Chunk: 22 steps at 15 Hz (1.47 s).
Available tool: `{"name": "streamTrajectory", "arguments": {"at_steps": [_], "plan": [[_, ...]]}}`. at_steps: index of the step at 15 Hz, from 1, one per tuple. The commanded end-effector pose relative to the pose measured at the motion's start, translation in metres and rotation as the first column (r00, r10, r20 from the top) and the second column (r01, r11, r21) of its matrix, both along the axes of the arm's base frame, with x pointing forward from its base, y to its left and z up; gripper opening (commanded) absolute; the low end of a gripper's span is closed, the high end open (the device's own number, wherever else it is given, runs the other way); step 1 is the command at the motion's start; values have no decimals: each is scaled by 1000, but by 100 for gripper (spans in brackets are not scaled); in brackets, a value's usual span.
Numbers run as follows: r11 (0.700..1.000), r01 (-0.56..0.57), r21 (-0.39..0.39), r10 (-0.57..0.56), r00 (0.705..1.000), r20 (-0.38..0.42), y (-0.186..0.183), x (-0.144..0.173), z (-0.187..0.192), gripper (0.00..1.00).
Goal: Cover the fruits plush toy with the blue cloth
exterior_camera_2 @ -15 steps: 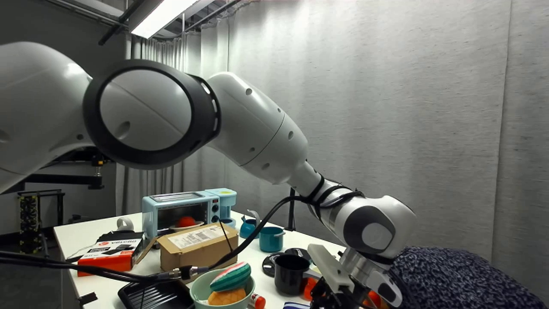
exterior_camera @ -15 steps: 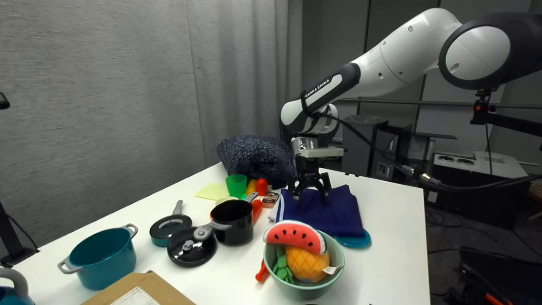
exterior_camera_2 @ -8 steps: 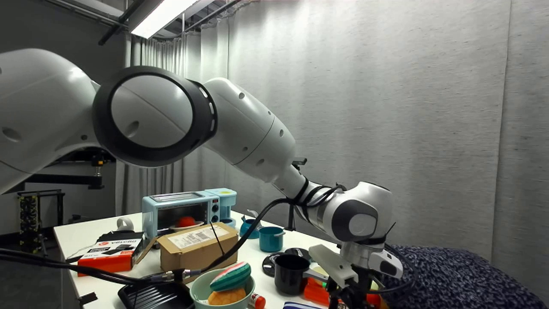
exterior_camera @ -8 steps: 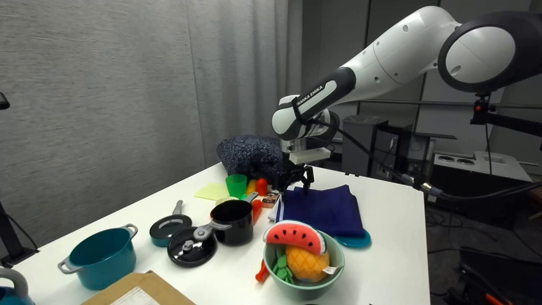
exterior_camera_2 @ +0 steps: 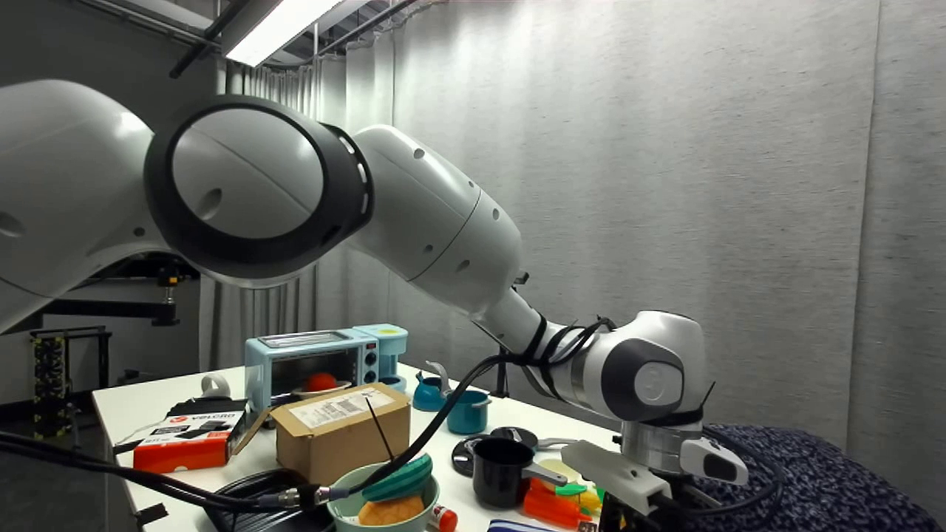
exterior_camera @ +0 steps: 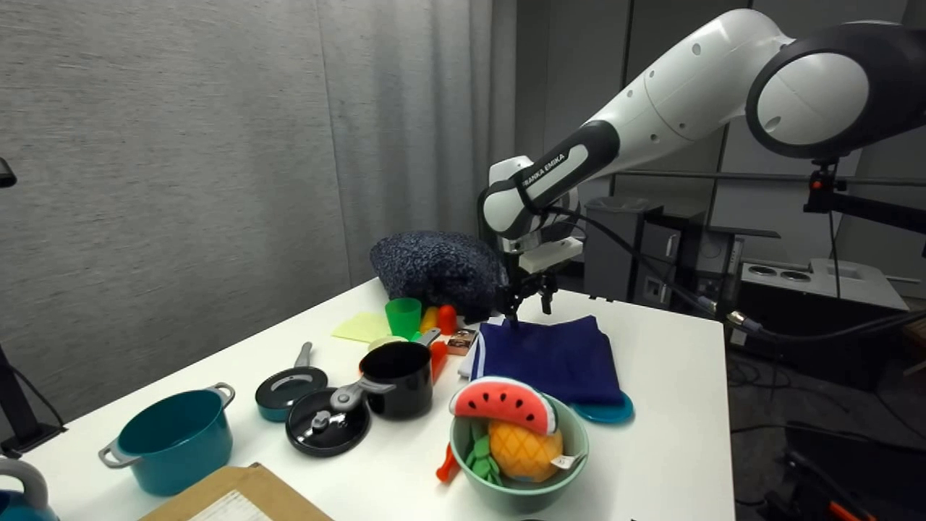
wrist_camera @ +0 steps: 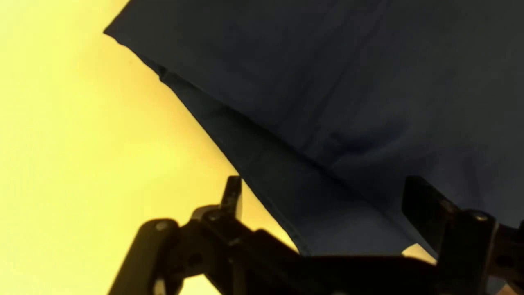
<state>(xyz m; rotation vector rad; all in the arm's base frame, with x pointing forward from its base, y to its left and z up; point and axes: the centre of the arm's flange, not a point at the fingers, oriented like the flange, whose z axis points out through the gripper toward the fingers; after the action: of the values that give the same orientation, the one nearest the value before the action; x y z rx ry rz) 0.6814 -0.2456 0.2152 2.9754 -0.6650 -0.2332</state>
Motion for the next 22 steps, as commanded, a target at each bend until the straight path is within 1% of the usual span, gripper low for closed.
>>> {"name": "streamTrajectory", "arguments": {"at_steps": [1, 12, 13, 15, 17, 19, 20, 21, 22], "plan": [[1000, 0, 0, 0, 1000, -1, 0, 0, -1, 100], [1000, -1, 2, 1, 1000, -3, 1, 0, -3, 100], [1000, 9, -15, -8, 999, 44, 0, -1, -2, 100], [999, 12, -37, -8, 994, 106, -6, -2, -6, 100], [999, -6, -40, 11, 989, 147, -13, 0, -10, 100], [996, -85, 9, 83, 990, 111, -1, 13, -24, 100], [992, -119, 46, 114, 989, 99, 1, 14, -29, 100], [988, -130, 83, 123, 988, 89, 3, 17, -31, 100], [985, -138, 105, 128, 987, 96, 5, 18, -33, 100]]}}
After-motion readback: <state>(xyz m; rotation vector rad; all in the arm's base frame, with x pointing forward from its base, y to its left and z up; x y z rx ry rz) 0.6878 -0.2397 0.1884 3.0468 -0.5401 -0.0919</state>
